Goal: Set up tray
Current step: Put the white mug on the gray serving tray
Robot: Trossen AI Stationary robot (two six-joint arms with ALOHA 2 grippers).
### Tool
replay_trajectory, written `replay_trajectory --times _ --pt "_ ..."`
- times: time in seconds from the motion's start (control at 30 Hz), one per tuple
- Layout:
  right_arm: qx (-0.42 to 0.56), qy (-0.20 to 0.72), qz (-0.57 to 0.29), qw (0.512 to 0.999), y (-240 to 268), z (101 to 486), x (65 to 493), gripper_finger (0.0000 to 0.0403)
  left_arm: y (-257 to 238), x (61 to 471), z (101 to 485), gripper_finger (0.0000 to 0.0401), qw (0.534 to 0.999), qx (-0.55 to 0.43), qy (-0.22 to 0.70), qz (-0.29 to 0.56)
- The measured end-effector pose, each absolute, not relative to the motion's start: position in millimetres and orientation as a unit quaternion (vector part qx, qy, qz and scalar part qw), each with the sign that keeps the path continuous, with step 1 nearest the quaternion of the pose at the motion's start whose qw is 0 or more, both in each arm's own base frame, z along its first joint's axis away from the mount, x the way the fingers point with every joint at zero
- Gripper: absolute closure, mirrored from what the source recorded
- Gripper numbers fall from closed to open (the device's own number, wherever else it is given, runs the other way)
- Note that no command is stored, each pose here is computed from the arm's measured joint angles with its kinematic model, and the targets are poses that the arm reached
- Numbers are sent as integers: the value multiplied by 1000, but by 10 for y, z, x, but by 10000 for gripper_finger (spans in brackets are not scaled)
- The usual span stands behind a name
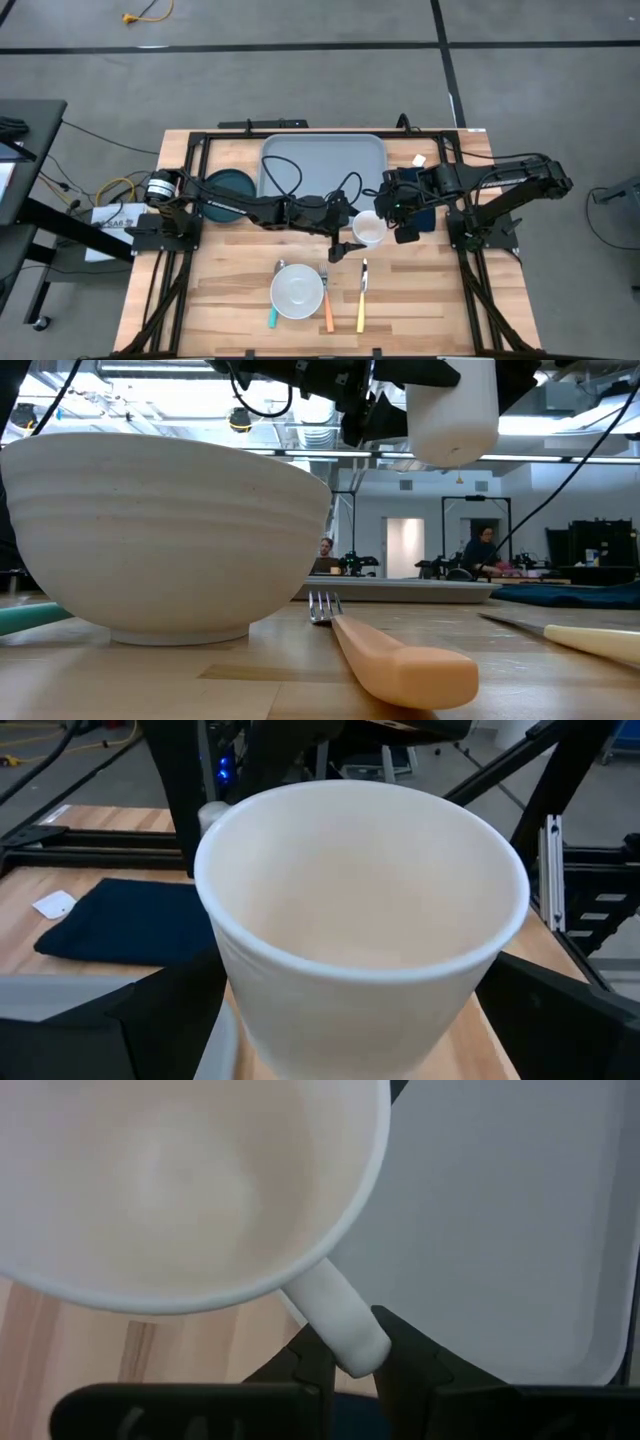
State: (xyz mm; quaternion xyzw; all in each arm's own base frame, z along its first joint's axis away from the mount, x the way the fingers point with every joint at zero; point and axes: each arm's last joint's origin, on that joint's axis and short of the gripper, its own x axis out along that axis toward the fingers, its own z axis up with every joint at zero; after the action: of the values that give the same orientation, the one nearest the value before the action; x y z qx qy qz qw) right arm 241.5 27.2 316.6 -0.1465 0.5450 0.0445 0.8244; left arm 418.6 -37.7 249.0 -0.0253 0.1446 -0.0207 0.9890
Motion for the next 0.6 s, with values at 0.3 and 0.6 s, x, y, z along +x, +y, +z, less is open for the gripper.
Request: replay_trajectory --times 0.3,0.6 --pt "-144 546 46 824 273 3165 2413 355 -381 4186 2497 7 989 -33 142 -30" --pt "-144 545 45 825 272 3167 2416 355 -382 4189 2506 7 990 -40 136 -20"
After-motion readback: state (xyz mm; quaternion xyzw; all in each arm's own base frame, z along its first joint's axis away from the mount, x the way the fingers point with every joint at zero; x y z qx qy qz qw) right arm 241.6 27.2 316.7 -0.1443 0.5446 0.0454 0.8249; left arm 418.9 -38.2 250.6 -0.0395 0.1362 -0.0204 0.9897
